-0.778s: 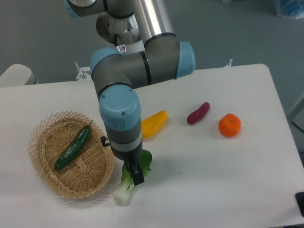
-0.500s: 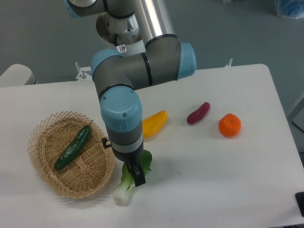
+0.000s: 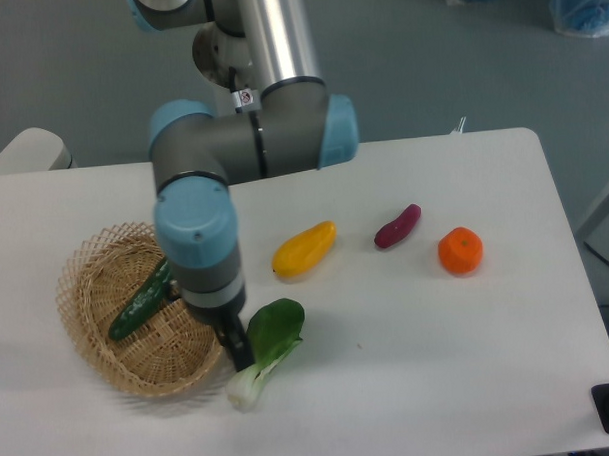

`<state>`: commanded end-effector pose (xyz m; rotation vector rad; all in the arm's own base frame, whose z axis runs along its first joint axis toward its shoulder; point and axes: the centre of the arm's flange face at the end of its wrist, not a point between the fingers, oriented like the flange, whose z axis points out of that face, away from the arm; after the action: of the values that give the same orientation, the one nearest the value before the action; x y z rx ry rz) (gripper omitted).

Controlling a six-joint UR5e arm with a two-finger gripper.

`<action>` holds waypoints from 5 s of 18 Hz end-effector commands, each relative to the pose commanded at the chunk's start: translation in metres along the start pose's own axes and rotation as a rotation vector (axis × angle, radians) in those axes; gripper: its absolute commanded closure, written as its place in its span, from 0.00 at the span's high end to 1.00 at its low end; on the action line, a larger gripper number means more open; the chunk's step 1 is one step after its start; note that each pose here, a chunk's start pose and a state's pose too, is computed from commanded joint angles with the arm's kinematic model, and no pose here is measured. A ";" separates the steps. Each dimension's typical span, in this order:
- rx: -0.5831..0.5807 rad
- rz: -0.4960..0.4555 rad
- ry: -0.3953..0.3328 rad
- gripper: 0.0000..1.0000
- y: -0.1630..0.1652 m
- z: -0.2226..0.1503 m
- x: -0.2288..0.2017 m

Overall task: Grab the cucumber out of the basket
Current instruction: 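Move the gripper over the basket toward the green cucumber, then lower the gripper onto the cucumber and close around its middle, then lift the cucumber up out of the basket, then carry the cucumber past the basket rim toward the bok choy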

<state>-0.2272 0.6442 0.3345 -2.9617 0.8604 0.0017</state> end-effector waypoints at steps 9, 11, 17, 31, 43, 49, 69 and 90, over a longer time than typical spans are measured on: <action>0.017 -0.076 -0.019 1.00 0.001 0.028 0.077; 0.030 -0.134 -0.038 1.00 0.009 0.038 0.090; 0.023 -0.418 -0.044 1.00 0.004 0.056 0.110; -0.053 -0.543 -0.041 1.00 -0.023 0.095 0.160; -0.080 -0.488 -0.032 1.00 -0.037 0.123 0.141; -0.091 -0.469 -0.045 0.58 -0.037 0.124 0.142; 0.006 -0.497 -0.115 0.22 -0.036 0.054 0.095; -0.019 -0.274 -0.056 0.15 0.016 -0.038 -0.028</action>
<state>-0.2601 0.6439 0.3717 -3.0538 0.4452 0.0803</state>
